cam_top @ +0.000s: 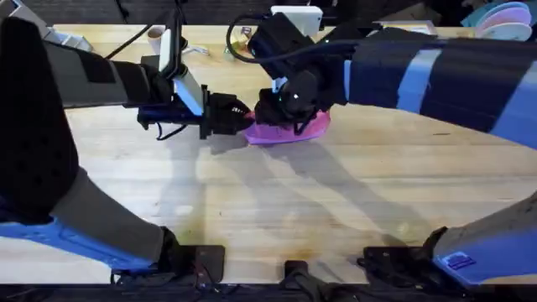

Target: Unzip the bag, pick up the pens from the table one at a time and place them inside, then zip the bag closed.

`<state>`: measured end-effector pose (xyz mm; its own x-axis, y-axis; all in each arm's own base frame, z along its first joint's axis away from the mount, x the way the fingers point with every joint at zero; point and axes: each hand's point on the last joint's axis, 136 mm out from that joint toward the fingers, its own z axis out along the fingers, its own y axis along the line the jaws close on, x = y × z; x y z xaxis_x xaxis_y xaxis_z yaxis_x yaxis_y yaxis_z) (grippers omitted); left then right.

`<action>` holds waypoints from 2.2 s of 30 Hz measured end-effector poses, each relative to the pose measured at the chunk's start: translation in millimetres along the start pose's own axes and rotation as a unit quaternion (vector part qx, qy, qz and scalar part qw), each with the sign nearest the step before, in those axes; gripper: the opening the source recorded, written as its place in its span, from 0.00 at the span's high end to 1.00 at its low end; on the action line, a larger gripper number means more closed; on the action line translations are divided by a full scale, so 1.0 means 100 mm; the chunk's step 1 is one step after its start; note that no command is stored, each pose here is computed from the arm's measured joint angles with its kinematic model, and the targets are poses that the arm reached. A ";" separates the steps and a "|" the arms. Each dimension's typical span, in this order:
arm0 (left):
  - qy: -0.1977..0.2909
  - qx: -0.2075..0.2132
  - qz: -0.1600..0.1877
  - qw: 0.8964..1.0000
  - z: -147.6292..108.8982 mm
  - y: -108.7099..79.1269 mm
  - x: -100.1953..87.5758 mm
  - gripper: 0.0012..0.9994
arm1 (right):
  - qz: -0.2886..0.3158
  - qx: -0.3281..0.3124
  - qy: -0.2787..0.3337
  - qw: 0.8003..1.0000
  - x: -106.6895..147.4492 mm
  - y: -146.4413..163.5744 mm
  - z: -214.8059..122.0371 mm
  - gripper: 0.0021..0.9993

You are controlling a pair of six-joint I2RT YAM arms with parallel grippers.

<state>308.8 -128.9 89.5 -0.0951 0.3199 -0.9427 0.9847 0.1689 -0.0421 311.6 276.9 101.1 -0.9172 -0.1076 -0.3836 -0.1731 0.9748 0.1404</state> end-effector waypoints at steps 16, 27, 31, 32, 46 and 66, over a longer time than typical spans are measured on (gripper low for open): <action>0.000 0.000 0.000 1.000 0.00 0.00 0.00 0.96 | -0.016 -0.005 -0.007 1.000 -0.02 0.01 -0.08 0.78; 0.000 0.000 0.000 1.000 0.00 0.00 0.00 0.96 | -0.023 -0.007 -0.010 1.000 -0.03 0.01 -0.11 0.87; 0.000 0.000 0.000 1.000 0.00 0.00 0.00 0.96 | -0.022 -0.006 -0.010 1.000 -0.04 0.00 -0.11 0.88; -0.001 0.000 0.000 1.000 0.00 0.00 0.00 0.96 | -0.021 -0.008 -0.013 1.000 -0.06 -0.01 -0.14 0.89; -0.002 0.000 0.000 1.000 0.00 0.00 -0.01 0.96 | -0.007 -0.020 -0.035 0.999 -0.23 -0.12 -0.31 0.97; -0.005 0.000 0.002 1.000 0.00 0.00 -0.02 0.96 | -0.011 0.011 -0.018 1.000 -0.38 -0.73 -0.28 0.97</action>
<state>309.1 -129.5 91.2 -0.0893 0.3111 -0.9462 0.9853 0.1668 -0.0381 349.5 204.7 130.8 -0.9000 -0.1221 -0.4185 -0.1848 0.9763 0.1124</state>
